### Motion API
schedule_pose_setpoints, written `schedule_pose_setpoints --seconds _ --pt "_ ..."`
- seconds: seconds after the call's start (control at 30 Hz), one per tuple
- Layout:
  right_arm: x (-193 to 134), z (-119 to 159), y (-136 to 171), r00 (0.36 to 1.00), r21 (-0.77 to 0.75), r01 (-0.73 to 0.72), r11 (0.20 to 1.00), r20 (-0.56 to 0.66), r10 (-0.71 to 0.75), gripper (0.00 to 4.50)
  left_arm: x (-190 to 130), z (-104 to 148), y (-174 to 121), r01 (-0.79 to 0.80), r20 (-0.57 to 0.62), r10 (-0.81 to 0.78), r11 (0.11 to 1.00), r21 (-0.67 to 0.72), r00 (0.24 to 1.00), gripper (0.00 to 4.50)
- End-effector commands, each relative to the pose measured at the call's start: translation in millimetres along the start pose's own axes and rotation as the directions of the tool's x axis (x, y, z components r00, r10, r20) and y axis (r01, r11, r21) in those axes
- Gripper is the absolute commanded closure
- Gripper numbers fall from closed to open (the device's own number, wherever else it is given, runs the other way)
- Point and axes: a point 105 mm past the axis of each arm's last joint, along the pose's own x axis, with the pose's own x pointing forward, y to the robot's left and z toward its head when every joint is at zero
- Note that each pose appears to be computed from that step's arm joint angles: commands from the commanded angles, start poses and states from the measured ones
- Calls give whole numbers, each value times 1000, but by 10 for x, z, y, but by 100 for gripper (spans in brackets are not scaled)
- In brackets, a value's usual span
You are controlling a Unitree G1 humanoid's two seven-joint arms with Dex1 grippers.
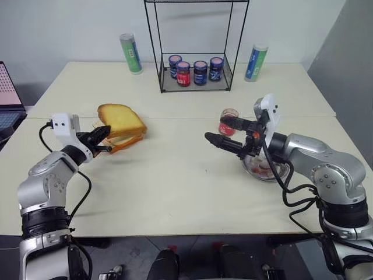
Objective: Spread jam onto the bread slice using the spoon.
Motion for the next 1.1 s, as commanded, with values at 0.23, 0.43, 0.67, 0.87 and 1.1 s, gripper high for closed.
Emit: schedule_pose_setpoints --seconds 0.23,0.43,0.67,0.87,1.1 --pt "-391 46 191 999 -15 -13 1000 -31 13 0 -34 -158 -917 312 -128 -316 949 -49 940 446" --pt "-481 -69 196 997 -2 48 999 -60 -48 0 14 -757 -994 218 -188 -234 970 -103 954 446" --pt "-504 -231 234 993 23 95 995 -78 -93 0 128 -1146 -1089 197 -239 -211 977 -82 948 446" --pt "-488 -292 202 989 23 127 992 -85 -125 0 223 -1155 -1030 202 -243 -204 979 -32 948 446" --pt "-573 -353 140 981 36 173 984 -99 -168 0 115 -1170 -948 227 -279 -225 974 -28 934 354"
